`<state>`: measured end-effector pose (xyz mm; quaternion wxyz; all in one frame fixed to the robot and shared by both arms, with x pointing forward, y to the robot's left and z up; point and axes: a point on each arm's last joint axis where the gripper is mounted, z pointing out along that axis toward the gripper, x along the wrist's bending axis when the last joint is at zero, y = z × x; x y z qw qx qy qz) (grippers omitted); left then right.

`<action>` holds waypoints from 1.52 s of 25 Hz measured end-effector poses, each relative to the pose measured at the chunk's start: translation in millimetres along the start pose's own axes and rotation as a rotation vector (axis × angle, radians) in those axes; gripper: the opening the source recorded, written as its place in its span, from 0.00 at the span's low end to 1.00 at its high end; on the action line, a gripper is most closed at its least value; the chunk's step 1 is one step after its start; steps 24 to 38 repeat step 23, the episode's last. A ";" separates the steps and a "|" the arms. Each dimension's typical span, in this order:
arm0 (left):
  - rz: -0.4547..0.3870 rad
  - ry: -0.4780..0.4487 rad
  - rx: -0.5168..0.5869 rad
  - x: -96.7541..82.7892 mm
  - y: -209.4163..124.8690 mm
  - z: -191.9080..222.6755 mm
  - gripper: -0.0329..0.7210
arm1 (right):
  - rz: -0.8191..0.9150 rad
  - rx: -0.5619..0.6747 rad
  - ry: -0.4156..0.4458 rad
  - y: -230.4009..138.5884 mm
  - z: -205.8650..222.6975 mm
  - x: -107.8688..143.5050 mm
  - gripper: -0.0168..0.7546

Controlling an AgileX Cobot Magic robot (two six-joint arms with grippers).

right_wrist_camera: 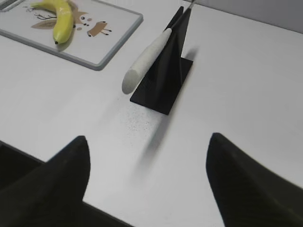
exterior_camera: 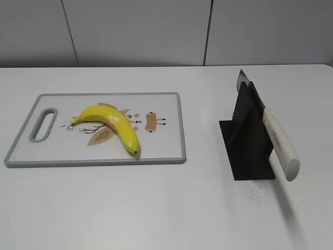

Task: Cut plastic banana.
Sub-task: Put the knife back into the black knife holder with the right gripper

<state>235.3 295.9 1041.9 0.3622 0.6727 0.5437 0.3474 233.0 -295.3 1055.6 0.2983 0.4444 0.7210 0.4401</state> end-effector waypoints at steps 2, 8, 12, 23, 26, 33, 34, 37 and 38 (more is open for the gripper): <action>0.000 0.000 0.000 0.0 0.0 0.0 0.82 | 0.015 -0.007 -0.030 -0.6 -1.1 0.4 0.77; 0.001 0.001 0.000 0.1 0.0 0.0 0.82 | 0.083 -0.005 -0.155 -0.3 -0.4 1.9 0.77; 0.001 0.001 0.000 0.1 0.0 0.0 0.82 | 0.116 -0.002 -0.223 0.0 0.2 2.2 0.77; 0.000 0.000 0.000 0.0 0.0 0.0 0.82 | 0.121 -0.001 -0.231 0.0 0.3 2.3 0.77; 0.000 0.000 0.000 0.0 0.0 0.0 0.82 | 0.121 -0.001 -0.231 0.0 0.3 2.3 0.77; 0.000 0.000 0.000 0.0 0.0 0.0 0.82 | 0.121 -0.001 -0.231 0.0 0.3 2.3 0.77; 0.000 0.000 0.000 0.0 0.0 0.0 0.82 | 0.121 -0.001 -0.231 0.0 0.3 2.3 0.77; 0.000 0.000 0.000 0.0 0.0 0.0 0.82 | 0.121 -0.001 -0.231 0.0 0.3 2.3 0.77; 0.000 0.000 0.000 0.0 0.0 0.0 0.82 | 0.121 -0.001 -0.231 0.0 0.3 2.3 0.77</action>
